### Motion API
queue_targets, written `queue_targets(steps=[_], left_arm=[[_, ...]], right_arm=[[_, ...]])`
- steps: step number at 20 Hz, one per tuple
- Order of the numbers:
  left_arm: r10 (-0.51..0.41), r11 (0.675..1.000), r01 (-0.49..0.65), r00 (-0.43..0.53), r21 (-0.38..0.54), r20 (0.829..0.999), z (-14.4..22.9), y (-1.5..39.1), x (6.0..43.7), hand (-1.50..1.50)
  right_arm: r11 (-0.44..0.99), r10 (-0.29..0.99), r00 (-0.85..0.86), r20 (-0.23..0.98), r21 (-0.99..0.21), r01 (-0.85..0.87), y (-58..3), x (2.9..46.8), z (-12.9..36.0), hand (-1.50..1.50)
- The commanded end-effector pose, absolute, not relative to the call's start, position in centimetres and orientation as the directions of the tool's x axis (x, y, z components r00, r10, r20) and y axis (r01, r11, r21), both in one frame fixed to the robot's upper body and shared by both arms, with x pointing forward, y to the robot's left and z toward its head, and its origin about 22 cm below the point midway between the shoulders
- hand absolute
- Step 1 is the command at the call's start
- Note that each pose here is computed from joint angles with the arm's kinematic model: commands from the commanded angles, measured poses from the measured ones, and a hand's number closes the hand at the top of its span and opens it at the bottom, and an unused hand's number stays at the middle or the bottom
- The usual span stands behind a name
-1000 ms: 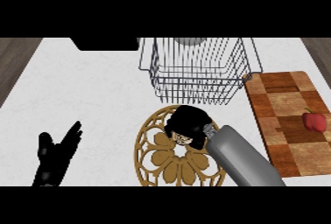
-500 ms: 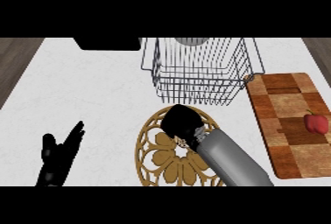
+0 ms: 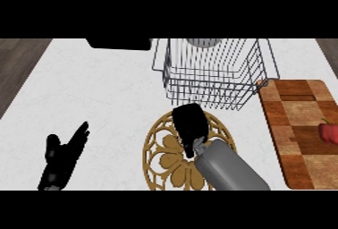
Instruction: Pick the cupcake from the placemat and place it in the basket
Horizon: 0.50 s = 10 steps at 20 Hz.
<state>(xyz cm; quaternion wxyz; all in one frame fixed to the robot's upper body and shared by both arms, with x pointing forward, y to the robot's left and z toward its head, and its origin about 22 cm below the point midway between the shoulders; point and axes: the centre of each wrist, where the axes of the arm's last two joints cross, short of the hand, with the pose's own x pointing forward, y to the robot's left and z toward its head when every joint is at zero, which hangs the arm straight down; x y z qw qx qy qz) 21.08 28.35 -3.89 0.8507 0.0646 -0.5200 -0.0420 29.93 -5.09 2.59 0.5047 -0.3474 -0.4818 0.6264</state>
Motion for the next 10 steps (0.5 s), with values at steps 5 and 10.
queue_targets(steps=[5, 10], left_arm=[[-0.142, 0.989, 0.033, 0.503, 0.145, 0.853, -4.7, 28.1, 21.2, 0.00], [-0.133, 0.990, 0.027, 0.515, 0.140, 0.847, -4.9, 28.4, 21.1, 0.00]], right_arm=[[0.609, 0.792, -0.050, 0.608, -0.793, 0.014, -4.1, 28.4, 9.4, 1.50], [0.743, 0.665, -0.123, 0.736, -0.636, 0.209, -0.6, 26.5, 15.4, 1.50]])
